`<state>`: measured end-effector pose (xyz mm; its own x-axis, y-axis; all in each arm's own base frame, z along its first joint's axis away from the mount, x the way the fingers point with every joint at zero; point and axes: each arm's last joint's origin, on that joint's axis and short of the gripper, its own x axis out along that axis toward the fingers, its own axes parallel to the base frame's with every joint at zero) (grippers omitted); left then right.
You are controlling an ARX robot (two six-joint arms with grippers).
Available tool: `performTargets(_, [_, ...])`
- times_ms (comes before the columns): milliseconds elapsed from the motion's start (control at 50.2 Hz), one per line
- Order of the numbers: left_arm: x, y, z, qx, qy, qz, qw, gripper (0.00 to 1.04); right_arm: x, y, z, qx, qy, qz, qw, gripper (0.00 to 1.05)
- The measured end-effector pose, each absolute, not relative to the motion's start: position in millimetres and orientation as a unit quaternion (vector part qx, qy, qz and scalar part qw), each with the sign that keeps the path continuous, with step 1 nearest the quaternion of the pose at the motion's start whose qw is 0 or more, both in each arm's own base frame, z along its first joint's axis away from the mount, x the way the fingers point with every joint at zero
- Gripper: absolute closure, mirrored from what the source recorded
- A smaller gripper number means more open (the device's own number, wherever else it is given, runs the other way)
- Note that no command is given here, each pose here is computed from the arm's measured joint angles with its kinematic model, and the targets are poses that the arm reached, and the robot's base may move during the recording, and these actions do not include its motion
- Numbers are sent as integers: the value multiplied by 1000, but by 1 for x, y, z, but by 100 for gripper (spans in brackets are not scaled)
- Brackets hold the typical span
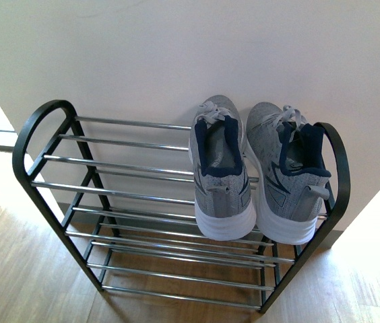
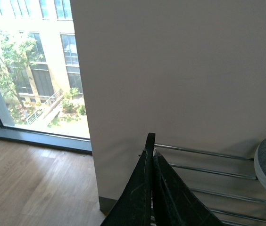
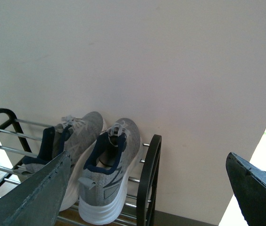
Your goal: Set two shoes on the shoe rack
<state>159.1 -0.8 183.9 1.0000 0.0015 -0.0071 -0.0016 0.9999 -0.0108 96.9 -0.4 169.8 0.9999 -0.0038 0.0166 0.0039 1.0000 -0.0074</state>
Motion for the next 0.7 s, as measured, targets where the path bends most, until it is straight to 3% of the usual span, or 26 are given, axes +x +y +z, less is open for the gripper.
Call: performTargets(697, [122, -1, 171, -5, -6, -2, 1000, 103, 97, 0, 170, -4, -8, -2, 1000, 9])
